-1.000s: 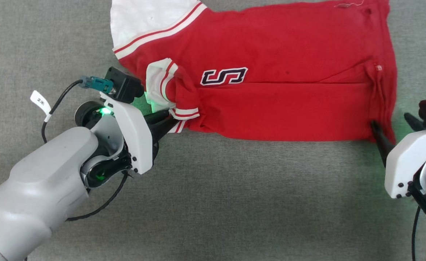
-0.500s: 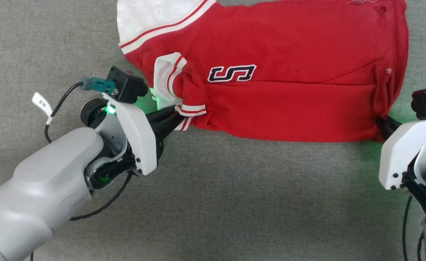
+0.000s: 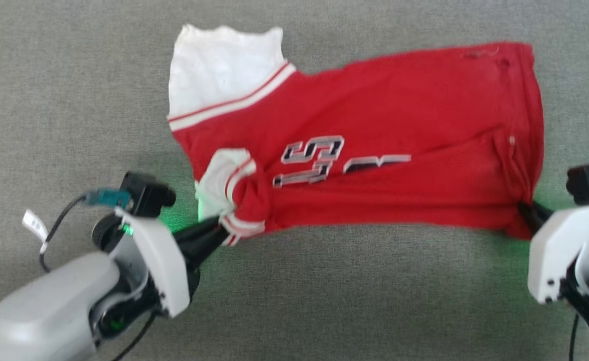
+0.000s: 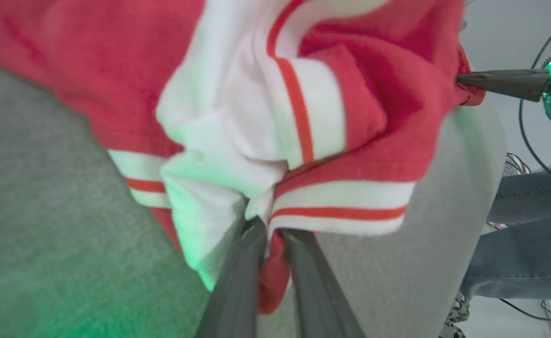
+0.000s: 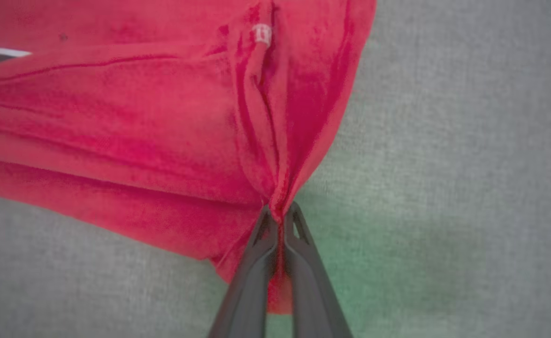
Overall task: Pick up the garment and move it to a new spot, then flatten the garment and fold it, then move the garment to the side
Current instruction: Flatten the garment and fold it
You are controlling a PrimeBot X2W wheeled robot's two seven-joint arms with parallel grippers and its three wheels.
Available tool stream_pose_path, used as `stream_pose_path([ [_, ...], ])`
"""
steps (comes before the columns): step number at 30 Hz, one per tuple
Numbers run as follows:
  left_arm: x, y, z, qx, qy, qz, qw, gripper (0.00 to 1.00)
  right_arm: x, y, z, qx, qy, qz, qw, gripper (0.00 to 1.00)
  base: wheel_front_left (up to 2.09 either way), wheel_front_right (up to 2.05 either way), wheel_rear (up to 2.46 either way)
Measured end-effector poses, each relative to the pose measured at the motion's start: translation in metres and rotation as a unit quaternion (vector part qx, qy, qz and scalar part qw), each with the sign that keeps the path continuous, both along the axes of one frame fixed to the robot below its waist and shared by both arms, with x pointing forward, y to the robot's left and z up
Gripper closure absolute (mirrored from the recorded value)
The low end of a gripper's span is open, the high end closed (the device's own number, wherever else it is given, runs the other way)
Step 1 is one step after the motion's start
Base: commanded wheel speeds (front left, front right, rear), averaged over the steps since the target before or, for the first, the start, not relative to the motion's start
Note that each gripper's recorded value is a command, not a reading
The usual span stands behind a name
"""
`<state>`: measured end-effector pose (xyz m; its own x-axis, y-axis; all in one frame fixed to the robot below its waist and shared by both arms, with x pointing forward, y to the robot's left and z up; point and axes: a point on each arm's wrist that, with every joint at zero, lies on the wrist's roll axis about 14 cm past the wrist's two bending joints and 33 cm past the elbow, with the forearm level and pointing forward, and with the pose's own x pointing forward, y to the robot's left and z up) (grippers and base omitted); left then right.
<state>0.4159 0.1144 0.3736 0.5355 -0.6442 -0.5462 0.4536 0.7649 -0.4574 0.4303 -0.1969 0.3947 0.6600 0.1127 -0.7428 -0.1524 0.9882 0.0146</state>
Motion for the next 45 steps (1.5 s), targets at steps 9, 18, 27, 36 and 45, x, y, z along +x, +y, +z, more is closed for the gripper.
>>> stream_pose_path([
  [9, -0.054, 0.012, -0.005, -0.013, 0.028, 0.005, 1.000, 1.00, -0.064, -0.005, -0.005, 0.012, 0.055, -0.014, 0.998, 1.00, 0.00, 0.00, 0.00],
  [18, -0.057, 0.008, 0.002, -0.020, 0.015, 0.012, 1.000, 0.00, -0.061, 0.002, 0.011, 0.026, 0.002, -0.018, 0.999, 0.00, 0.00, 0.00, 0.00],
  [27, -0.020, 0.043, 0.032, 0.002, -0.066, 0.057, 0.996, 0.00, -0.023, 0.012, 0.057, 0.038, -0.171, -0.012, 0.984, 0.00, 0.00, 0.00, 0.00],
  [36, 0.067, 0.063, 0.086, 0.037, -0.198, 0.046, 0.978, 0.00, -0.003, 0.024, 0.084, 0.043, -0.324, -0.019, 0.945, 0.00, 0.00, 0.00, 0.00],
  [45, 0.138, 0.049, 0.086, 0.088, -0.179, -0.001, 0.980, 0.00, -0.006, 0.012, 0.091, 0.029, -0.375, -0.041, 0.926, 0.00, 0.00, 0.00, 0.00],
])
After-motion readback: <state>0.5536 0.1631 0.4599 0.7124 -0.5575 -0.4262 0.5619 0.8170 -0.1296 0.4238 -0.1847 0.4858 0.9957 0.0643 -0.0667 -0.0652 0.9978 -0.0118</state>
